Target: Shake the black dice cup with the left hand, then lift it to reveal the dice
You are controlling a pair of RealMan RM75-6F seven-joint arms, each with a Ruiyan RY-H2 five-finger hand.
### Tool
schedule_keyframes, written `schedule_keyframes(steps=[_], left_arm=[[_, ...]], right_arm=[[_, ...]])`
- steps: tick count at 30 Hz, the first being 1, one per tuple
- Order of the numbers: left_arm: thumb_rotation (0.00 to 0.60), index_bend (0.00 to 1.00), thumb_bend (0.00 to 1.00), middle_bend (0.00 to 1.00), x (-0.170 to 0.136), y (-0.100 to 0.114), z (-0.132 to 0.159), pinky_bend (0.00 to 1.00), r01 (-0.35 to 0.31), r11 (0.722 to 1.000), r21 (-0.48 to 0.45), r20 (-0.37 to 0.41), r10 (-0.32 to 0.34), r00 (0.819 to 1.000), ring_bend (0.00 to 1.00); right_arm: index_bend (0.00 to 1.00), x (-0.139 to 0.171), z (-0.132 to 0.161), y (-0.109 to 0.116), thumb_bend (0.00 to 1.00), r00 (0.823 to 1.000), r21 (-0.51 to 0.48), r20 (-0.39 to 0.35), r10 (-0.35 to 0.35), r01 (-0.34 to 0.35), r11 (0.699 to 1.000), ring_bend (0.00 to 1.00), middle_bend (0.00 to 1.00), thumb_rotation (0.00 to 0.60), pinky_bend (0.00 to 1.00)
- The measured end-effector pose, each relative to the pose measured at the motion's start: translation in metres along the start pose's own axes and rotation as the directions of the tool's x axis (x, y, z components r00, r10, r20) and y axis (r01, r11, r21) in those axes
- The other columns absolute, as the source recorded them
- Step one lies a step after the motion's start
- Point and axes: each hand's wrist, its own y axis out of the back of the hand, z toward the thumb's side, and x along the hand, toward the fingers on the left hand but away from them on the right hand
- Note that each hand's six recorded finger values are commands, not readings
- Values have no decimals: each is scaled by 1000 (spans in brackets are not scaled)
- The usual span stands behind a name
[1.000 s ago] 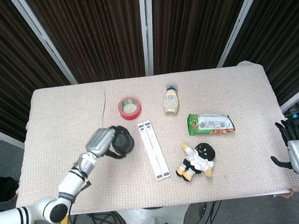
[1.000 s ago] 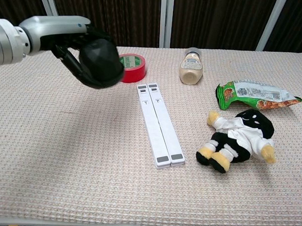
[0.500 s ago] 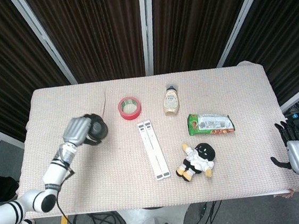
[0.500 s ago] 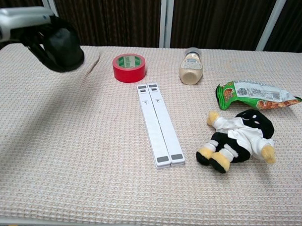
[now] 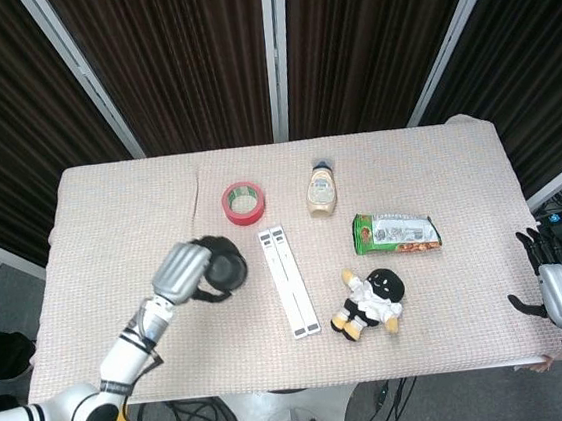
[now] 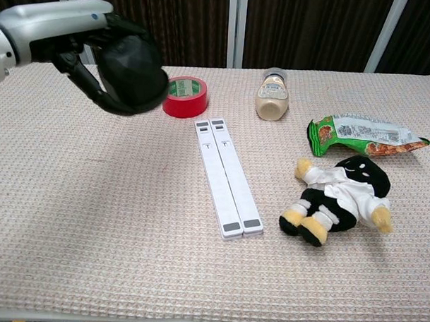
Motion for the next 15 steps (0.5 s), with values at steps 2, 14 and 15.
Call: schedule_keyframes(steps=[2, 14, 15], left_arm=[[600, 413, 244, 468, 8, 14, -44, 411, -56, 994, 94, -107, 66, 992, 288], [600, 414, 242, 469, -13, -15, -82, 412, 0, 998, 65, -240, 16, 971, 288], [600, 414, 242, 469, -15, -23, -79, 412, 15, 999, 42, -237, -5, 972, 289]], right_arm=[[0, -1, -1, -1, 101, 1000, 0, 2, 3, -3, 1000, 0, 0, 600, 0], [0, -3, 4, 1, 100, 1000, -3, -25, -4, 4, 1000, 0, 0, 600, 0], [0, -3, 5, 2, 100, 1000, -1, -27, -8, 8, 1000, 0, 0, 600, 0]])
